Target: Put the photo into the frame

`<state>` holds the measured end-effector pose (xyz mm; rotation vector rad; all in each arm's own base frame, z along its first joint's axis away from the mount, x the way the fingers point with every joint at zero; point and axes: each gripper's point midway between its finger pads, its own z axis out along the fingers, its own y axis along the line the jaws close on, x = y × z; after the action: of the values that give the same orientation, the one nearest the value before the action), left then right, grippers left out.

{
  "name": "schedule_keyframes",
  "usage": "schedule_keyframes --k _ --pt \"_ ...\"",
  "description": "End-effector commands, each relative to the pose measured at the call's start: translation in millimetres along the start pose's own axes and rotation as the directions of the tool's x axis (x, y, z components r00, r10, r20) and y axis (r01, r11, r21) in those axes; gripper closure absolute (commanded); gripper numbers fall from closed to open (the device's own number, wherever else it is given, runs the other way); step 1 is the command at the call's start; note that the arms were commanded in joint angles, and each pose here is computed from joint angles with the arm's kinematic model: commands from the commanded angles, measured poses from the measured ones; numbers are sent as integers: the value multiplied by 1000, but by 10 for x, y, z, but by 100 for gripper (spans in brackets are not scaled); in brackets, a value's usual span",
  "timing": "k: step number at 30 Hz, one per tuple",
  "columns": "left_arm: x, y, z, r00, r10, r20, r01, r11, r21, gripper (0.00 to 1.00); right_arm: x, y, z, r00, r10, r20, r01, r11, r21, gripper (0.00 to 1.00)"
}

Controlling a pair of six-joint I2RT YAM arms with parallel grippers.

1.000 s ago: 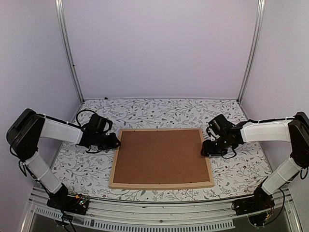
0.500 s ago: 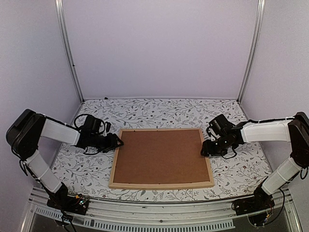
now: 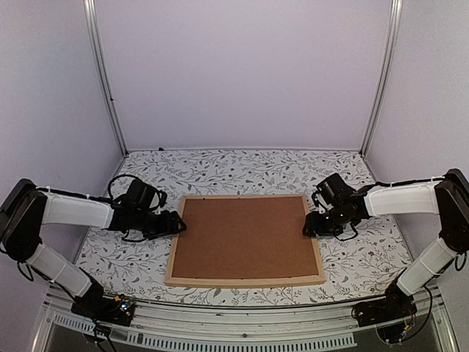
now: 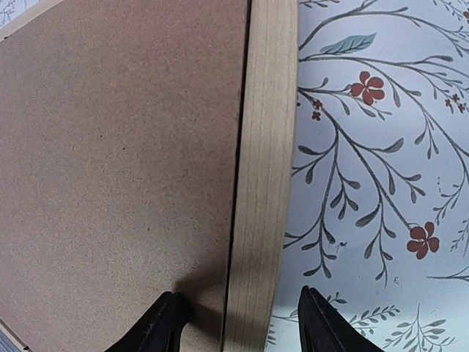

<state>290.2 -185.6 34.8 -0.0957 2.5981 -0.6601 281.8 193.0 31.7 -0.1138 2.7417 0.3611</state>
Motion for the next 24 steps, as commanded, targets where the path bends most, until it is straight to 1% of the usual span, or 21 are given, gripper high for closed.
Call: schedule_keyframes --k 1,3,11,19,24 --pt "347 139 -68 998 13 -56 -19 994 -106 24 261 -122 131 997 1 -82 2 999 33 43" --pt "452 132 -98 998 18 -66 -26 992 -122 25 271 -123 134 997 0 -83 3 999 32 43" --pt "803 126 -185 993 21 -117 -37 990 -137 40 275 -124 144 996 1 -85 2 1000 30 43" --pt "909 146 -257 992 4 -122 -21 991 -135 51 304 -124 166 996 1 -93 1 1000 26 43" --pt "963 153 -271 991 1 -133 -19 991 -134 53 313 -126 187 995 1 -97 1 1000 25 43"
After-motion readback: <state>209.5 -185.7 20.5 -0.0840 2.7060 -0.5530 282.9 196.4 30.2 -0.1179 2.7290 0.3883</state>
